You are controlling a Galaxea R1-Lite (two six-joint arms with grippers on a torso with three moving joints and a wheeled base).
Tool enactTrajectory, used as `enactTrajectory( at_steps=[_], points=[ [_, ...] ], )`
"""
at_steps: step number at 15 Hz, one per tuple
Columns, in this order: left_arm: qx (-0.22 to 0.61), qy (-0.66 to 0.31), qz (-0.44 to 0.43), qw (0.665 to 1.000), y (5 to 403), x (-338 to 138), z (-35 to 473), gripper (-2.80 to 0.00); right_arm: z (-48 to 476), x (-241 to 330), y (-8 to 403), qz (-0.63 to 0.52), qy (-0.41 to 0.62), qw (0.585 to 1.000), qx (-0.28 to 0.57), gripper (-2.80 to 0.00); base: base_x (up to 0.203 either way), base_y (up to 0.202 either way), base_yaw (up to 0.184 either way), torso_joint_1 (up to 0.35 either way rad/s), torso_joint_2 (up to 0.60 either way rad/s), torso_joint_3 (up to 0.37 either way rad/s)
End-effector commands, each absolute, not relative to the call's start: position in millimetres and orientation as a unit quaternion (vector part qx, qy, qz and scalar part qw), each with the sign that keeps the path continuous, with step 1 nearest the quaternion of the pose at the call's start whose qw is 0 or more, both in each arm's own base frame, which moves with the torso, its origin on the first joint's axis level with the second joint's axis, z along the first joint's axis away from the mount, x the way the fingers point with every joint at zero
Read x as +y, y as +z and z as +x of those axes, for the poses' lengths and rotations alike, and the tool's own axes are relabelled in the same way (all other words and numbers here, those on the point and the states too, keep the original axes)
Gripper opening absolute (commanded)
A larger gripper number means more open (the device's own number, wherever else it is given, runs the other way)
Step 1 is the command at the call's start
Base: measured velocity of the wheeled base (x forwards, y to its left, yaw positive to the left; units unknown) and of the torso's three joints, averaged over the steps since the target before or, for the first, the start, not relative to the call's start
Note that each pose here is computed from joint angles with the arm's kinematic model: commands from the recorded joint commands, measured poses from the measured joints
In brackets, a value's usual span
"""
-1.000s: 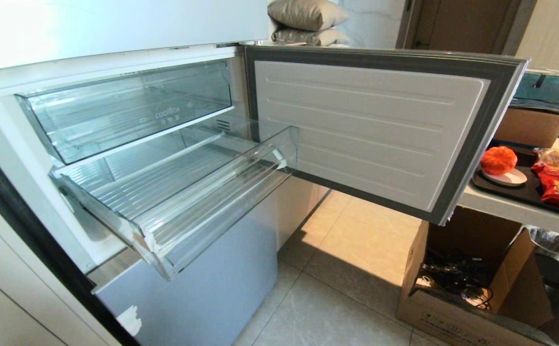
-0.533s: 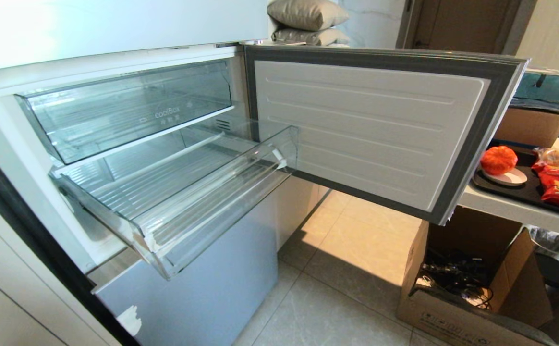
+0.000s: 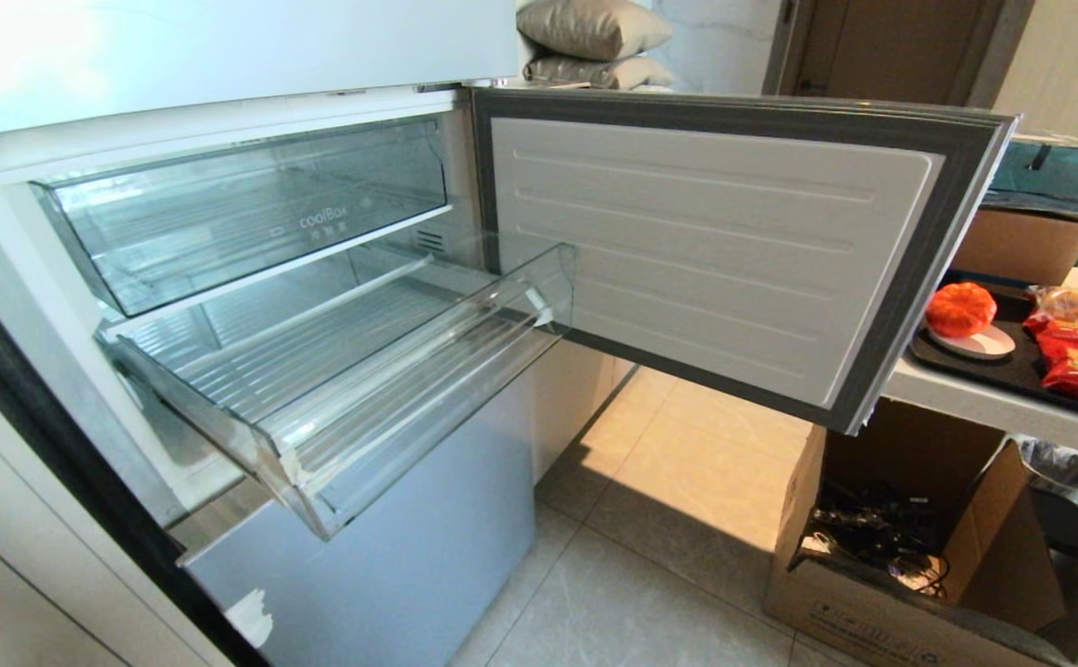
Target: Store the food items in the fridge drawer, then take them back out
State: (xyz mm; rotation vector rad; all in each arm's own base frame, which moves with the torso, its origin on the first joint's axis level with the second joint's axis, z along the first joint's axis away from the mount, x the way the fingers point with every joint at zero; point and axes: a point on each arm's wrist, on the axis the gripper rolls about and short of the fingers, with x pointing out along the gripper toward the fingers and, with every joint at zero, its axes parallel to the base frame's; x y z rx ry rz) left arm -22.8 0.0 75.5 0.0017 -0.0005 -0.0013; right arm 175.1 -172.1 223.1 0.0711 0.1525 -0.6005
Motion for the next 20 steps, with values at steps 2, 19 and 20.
enactTrajectory(
  at_steps=[2, 19, 20],
  points=[
    [0.0, -0.001, 0.001, 1.0, 76, 0, -23, -2.8, 91, -61, 215, -0.005, -0.211, 0.977, 0.004, -2.8, 0.0, 0.0, 0.0, 0.0, 0.0, 0.0],
    [-0.001, -0.001, 0.001, 1.0, 76, 0, -23, -2.8, -23, 1, 75, -0.059, 0.018, 0.998, 0.002, -2.8, 0.0, 0.0, 0.0, 0.0, 0.0, 0.0],
    [-0.001, -0.001, 0.001, 1.0, 76, 0, -23, -2.8, -23, 1, 75, -0.055, 0.017, 0.998, 0.002, -2.8, 0.0, 0.0, 0.0, 0.0, 0.0, 0.0]
  ],
)
